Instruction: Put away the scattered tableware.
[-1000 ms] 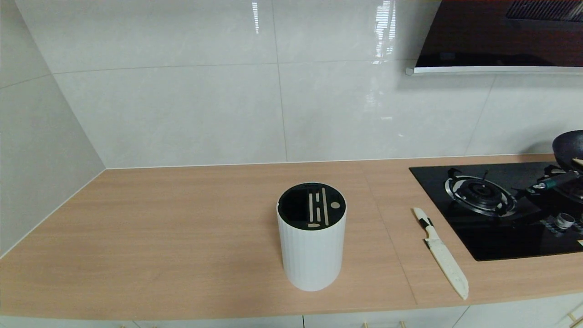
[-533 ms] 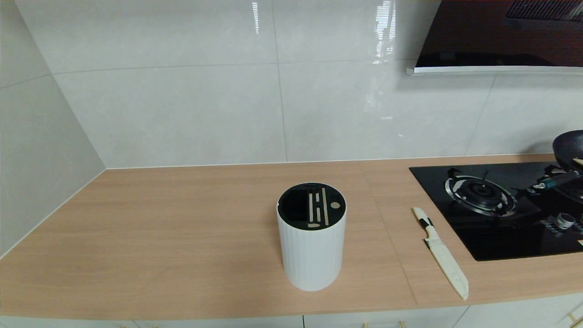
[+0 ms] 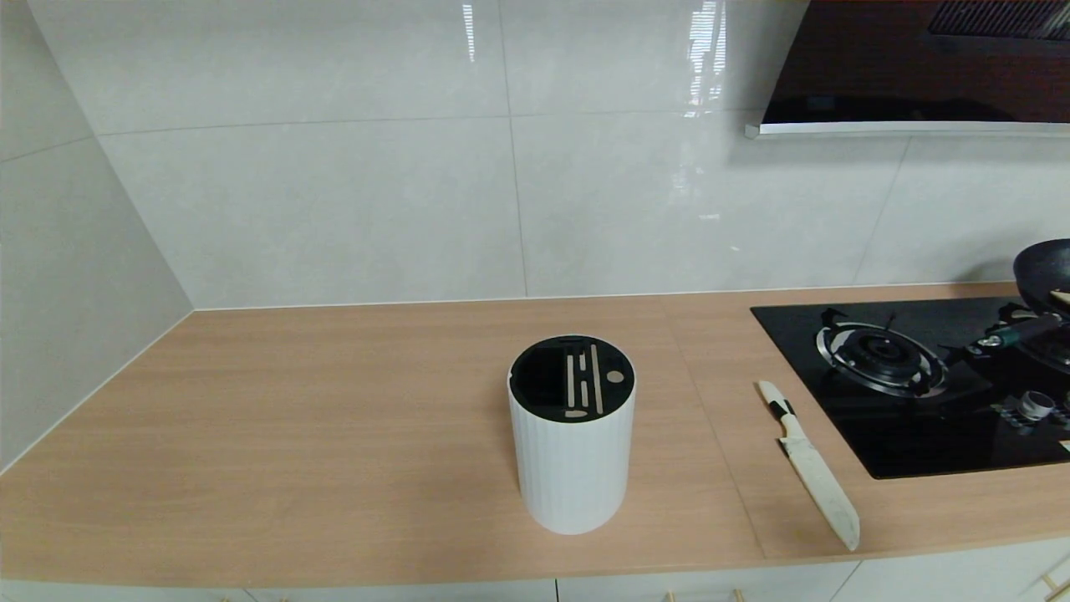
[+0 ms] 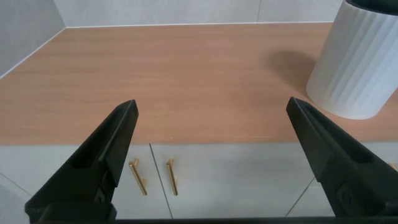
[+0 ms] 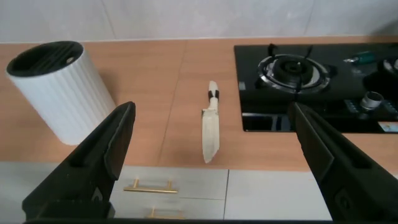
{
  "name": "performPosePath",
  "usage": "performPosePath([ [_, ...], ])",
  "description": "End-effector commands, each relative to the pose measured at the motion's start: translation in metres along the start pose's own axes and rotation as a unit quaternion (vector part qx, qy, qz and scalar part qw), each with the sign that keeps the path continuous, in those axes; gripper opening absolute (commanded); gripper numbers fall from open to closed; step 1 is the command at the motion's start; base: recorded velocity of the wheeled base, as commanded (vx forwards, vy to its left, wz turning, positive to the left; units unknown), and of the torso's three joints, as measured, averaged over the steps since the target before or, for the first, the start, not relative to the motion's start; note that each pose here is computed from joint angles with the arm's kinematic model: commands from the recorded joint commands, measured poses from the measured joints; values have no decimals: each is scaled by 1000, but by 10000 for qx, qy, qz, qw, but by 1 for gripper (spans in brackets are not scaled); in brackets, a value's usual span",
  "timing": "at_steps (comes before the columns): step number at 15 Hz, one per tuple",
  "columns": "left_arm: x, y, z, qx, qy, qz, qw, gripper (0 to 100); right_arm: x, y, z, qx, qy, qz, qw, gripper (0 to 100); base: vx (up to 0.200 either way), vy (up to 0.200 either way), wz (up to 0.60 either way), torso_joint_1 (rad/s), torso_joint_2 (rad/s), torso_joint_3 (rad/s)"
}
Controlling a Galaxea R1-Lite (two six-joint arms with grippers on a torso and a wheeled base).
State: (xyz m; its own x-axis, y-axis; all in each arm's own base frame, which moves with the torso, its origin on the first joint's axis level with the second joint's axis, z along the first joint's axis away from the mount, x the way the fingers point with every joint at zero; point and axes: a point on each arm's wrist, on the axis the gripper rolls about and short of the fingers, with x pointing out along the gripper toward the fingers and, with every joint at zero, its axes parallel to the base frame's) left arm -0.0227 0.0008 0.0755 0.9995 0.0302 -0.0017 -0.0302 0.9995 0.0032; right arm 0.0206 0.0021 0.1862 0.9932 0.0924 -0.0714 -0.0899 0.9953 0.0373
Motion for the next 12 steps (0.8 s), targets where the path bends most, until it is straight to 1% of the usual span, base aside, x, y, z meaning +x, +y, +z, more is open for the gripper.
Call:
performPosePath([
  [1,0,0,0,-1,-1,2,10000,100,78,-5,36,82,759,26,9971,100,0,0,0,0,0,0],
  [2,0,0,0,-1,-1,2,10000,100,113,-6,39,93,939,133,9955,100,0,0,0,0,0,0],
  [3,0,0,0,-1,-1,2,10000,100,139,-3,35,96,1113,237,9935,100,0,0,0,0,0,0],
  [5,0,0,0,-1,-1,2,10000,100,188,-2,17,68,1596,104,9871,100,0,0,0,0,0,0],
  [7,0,0,0,-1,-1,2,10000,100,227,-3,-4,15,2067,-29,9784,100,0,0,0,0,0,0],
  [9,0,0,0,-1,-1,2,10000,100,256,-3,-28,7,2403,-32,9707,100,0,0,0,0,0,0],
  [11,0,0,0,-1,-1,2,10000,100,271,-2,-49,-2,2627,-4,9649,100,0,0,0,0,0,0],
  [12,0,0,0,-1,-1,2,10000,100,281,0,-65,-43,2797,-16,9601,100,0,0,0,0,0,0],
])
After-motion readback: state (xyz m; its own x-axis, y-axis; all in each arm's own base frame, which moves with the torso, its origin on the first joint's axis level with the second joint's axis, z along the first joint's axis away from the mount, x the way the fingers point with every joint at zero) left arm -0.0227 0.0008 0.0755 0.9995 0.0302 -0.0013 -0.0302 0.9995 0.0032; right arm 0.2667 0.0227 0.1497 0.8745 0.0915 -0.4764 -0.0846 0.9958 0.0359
